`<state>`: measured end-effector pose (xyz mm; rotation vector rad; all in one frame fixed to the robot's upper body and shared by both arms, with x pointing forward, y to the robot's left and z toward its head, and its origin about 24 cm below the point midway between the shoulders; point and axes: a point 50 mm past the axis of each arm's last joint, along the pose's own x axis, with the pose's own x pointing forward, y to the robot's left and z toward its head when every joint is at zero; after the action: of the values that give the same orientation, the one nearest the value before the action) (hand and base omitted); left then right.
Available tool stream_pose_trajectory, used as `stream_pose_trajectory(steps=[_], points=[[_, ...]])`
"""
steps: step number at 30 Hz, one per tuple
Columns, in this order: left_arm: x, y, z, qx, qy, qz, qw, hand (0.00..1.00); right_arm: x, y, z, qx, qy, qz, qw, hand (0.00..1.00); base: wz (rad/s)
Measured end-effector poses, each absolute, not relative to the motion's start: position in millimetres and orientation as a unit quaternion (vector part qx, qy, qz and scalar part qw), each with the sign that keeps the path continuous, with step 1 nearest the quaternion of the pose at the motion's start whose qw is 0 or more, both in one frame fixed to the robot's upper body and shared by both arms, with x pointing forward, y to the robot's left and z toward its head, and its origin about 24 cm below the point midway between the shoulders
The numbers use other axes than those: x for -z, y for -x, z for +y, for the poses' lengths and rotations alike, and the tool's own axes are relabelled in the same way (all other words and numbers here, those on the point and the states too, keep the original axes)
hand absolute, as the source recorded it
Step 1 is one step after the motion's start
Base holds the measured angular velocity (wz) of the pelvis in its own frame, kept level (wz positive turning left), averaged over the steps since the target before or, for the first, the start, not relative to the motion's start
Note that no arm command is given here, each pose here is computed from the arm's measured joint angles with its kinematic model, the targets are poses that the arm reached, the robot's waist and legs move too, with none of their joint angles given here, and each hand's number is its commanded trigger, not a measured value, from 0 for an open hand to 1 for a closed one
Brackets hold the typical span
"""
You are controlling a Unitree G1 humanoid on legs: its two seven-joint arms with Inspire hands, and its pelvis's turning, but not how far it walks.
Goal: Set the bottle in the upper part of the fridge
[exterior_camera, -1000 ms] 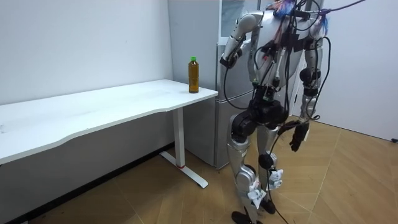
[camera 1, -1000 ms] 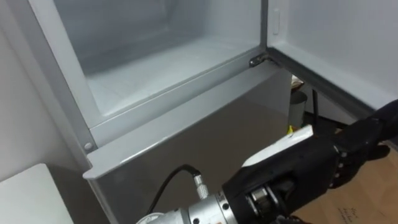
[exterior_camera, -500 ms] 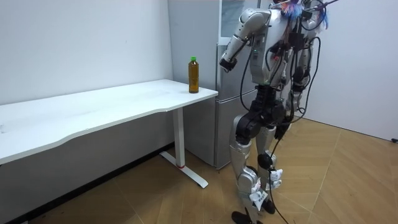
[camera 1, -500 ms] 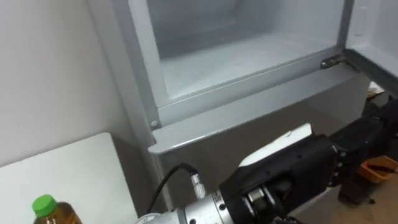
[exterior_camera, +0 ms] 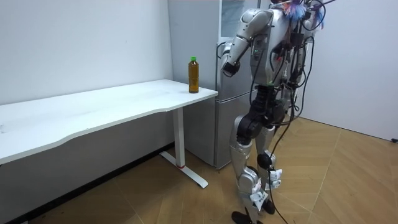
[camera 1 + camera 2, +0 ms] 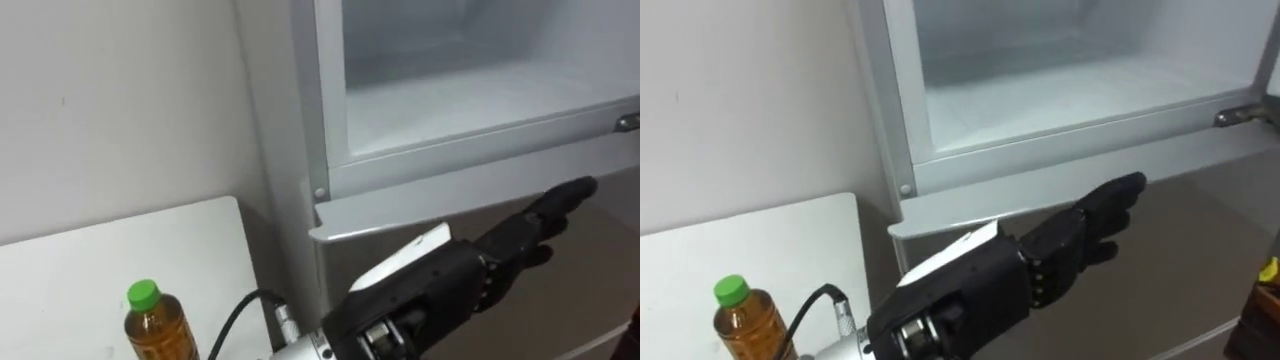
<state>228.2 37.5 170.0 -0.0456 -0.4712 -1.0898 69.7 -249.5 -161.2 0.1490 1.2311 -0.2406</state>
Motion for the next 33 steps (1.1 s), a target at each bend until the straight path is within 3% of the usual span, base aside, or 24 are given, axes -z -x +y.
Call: stream_pose_trajectory(steps=[13,23,33], points=[[-186.6,-224.0,69.1,0.440,0.007,-0.275,0.855,0.00,162.5,-60.0,-249.5,0.109,-0.069,0.580,0.804,0.00,0.04],[-203.4,-221.4,126.4,0.257,-0.001,-0.341,0.904,0.00,164.4,-45.3,-250.6,0.130,-0.071,0.586,0.797,0.00,0.09],[-221.8,-213.0,185.0,0.066,-0.003,-0.409,0.910,0.00,166.3,-30.1,-249.1,0.154,-0.094,0.593,0.785,0.00,0.09]])
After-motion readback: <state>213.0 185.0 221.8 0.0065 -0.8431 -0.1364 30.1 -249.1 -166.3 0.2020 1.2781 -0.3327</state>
